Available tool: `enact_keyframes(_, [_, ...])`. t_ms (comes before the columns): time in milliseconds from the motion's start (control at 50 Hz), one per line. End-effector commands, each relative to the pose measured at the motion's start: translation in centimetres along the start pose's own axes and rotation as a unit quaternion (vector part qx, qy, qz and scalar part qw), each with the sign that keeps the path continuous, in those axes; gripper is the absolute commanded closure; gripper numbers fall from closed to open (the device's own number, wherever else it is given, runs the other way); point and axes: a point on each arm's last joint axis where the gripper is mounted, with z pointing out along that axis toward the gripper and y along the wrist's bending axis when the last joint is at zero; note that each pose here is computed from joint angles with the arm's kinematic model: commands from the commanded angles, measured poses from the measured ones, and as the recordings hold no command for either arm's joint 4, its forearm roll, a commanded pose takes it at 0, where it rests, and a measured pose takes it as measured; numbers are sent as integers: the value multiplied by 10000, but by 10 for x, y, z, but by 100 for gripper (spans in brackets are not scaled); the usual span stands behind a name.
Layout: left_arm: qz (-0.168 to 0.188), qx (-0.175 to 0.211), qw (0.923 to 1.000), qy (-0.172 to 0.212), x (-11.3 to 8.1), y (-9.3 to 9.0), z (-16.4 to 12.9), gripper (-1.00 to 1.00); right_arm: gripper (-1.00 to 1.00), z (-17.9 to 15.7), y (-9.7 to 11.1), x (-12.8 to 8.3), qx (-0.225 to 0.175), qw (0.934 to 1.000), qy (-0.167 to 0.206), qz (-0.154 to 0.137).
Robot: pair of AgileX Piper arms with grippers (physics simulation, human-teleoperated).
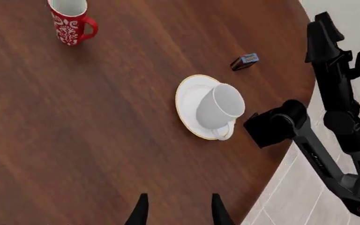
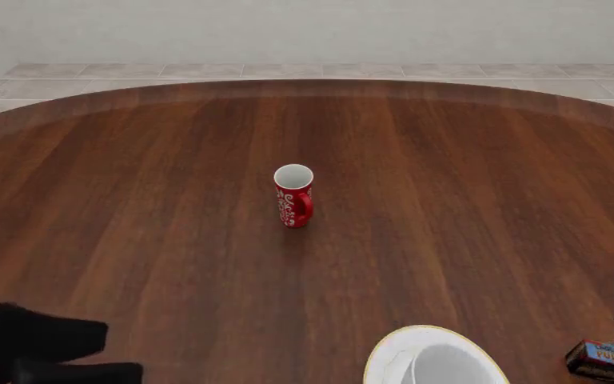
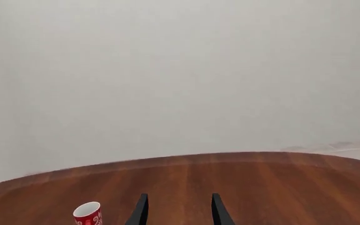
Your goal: Put the white mug on the plate.
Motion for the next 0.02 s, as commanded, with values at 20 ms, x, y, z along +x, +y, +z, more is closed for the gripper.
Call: enact_keyframes(20, [-53,73,9993,-360,8,6,-22,-100,-100,0,0,-2,6,9999,-70,94])
